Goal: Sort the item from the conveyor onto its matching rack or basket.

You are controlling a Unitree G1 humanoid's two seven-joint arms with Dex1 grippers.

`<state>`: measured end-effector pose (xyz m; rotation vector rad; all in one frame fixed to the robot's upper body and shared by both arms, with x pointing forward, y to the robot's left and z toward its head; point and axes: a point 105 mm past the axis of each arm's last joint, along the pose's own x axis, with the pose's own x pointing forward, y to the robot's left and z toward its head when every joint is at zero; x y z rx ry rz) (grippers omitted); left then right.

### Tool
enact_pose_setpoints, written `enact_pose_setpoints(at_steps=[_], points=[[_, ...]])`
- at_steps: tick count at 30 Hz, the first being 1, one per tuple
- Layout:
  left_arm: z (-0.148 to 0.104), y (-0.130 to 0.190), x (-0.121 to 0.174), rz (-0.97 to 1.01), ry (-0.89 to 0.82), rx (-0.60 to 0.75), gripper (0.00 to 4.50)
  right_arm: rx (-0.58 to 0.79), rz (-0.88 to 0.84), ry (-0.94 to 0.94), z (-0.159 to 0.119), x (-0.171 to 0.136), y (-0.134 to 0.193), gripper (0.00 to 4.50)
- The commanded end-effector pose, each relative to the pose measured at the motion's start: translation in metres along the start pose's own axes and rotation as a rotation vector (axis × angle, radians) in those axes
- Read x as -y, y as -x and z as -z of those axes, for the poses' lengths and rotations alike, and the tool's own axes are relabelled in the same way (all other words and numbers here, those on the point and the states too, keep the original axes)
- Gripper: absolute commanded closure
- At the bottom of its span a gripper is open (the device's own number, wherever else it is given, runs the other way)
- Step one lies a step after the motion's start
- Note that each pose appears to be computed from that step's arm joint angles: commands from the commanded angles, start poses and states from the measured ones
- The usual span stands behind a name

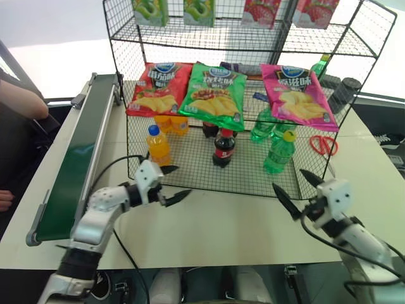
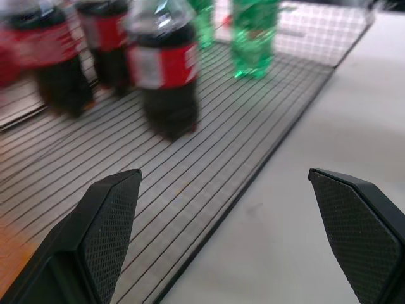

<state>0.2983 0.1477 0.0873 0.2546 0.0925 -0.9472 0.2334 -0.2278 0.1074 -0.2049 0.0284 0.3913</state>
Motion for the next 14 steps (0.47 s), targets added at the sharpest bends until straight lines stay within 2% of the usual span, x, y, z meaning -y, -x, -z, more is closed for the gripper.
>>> enact_pose_setpoints(at_steps=[1,6,14], points=[[-0.001,0.019,-0.017,-0.076,-0.022,-0.004,0.0,0.01,-0.019,0.016,-0.013,0.012,0.018,0.05],[0.011,0.041,-0.029,-0.155,-0.021,-0.037,0.0,-0.045,-0.001,0.023,-0.005,0.029,0.035,0.05],[0.013,0.05,-0.024,-0.155,0.006,-0.023,0.0,-0.042,-0.001,0.03,-0.007,0.033,0.029,0.05]])
